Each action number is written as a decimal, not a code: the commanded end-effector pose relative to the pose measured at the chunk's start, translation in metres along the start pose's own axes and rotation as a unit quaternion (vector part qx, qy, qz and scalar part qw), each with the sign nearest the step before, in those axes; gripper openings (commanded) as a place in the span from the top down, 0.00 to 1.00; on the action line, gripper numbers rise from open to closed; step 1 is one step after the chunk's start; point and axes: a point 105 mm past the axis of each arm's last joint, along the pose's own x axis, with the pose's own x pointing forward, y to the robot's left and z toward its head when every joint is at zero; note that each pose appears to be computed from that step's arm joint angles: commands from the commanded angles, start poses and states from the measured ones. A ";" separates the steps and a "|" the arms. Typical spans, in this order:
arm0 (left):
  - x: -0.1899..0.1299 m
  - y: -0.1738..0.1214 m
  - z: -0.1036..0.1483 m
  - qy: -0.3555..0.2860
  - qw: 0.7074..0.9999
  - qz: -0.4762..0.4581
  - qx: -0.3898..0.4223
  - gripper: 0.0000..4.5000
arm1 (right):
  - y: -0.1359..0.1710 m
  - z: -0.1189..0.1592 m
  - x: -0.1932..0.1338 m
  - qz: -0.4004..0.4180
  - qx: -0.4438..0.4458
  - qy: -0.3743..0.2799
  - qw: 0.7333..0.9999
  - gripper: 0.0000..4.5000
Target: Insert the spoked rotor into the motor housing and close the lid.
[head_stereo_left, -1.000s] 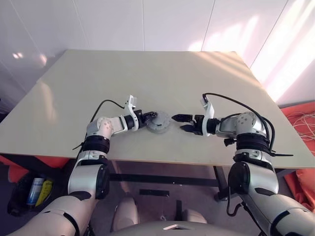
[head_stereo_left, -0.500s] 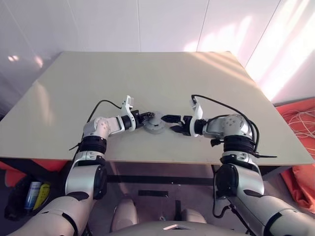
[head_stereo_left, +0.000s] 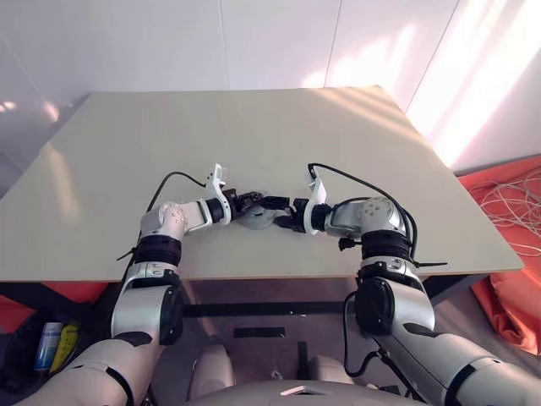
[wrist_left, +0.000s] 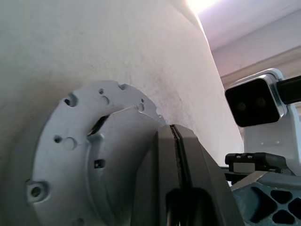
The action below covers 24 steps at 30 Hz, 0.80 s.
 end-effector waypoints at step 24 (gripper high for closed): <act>-0.025 0.037 -0.012 0.003 0.997 0.077 -0.019 1.00 | 0.053 0.015 0.023 0.081 -0.010 -0.039 0.996 0.27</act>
